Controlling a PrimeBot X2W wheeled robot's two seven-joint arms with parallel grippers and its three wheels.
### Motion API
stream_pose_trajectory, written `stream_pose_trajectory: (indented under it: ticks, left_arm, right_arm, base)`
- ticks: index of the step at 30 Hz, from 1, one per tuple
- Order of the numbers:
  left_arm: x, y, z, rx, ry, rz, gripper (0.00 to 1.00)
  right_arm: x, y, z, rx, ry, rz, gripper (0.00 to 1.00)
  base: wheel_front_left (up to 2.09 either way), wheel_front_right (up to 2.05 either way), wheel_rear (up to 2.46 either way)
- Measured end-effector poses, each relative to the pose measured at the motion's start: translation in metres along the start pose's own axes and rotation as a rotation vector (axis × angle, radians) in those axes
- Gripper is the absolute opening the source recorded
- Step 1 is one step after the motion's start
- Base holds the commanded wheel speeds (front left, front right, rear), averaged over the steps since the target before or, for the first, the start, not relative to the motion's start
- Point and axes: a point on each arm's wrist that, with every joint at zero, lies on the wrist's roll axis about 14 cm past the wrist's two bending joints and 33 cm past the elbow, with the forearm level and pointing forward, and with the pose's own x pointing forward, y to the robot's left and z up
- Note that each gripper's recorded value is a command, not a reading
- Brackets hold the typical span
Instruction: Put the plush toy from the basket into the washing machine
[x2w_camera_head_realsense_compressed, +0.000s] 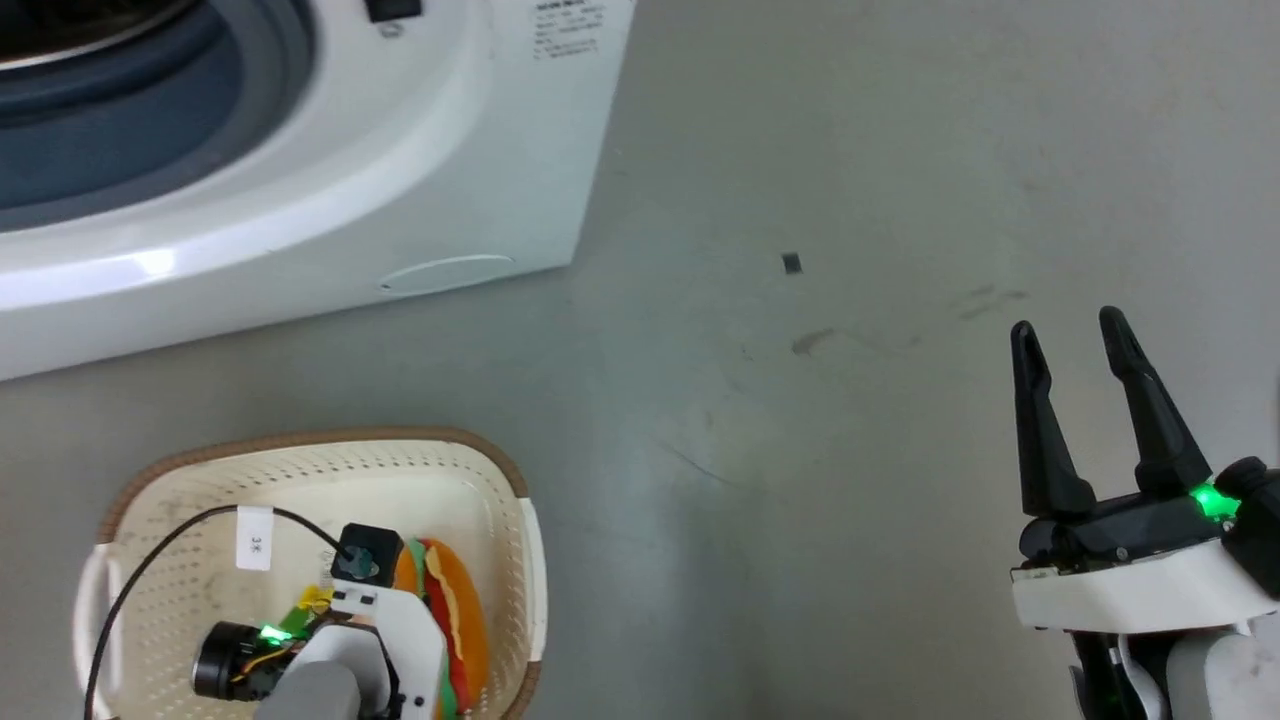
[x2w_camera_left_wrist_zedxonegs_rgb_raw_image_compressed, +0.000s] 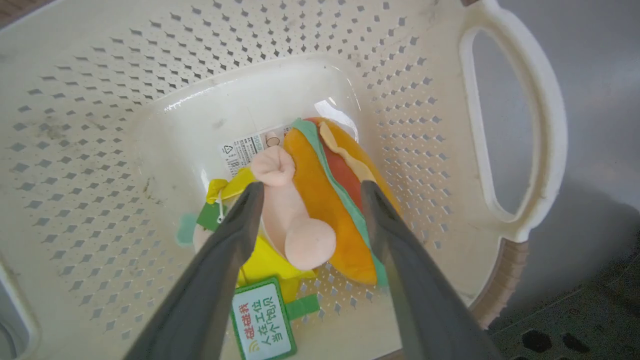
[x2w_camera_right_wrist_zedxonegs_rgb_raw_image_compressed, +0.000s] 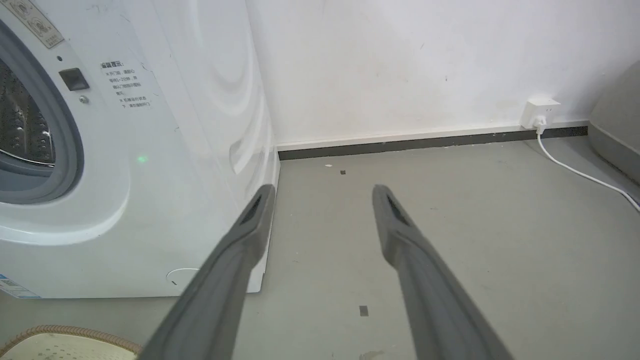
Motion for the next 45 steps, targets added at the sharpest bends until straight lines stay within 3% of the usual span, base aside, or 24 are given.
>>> stream_pose_trajectory:
  ticks: [28,30,37,45]
  left_arm:
    - [0.088,0.005,-0.087,0.139,0.420,-0.046,1.00]
    - [0.091,0.004,-0.090,0.145,0.431,-0.052,0.00]
    - [0.088,0.004,-0.086,0.142,0.418,-0.063,0.00]
    - [0.066,-0.006,-0.057,0.101,0.287,-0.061,0.00]
  right_arm:
    - [0.021,-0.040,-0.035,0.031,0.036,-0.128,1.00]
    - [0.021,-0.042,-0.036,0.025,0.040,-0.132,1.00]
    - [0.021,-0.042,-0.032,0.032,0.027,-0.134,1.00]
    - [0.015,-0.041,-0.007,0.028,-0.032,-0.124,1.00]
  base:
    - [0.00,0.00,0.00]
    - [0.00,0.00,0.00]
    - [0.00,0.00,0.00]
    - [0.00,0.00,0.00]
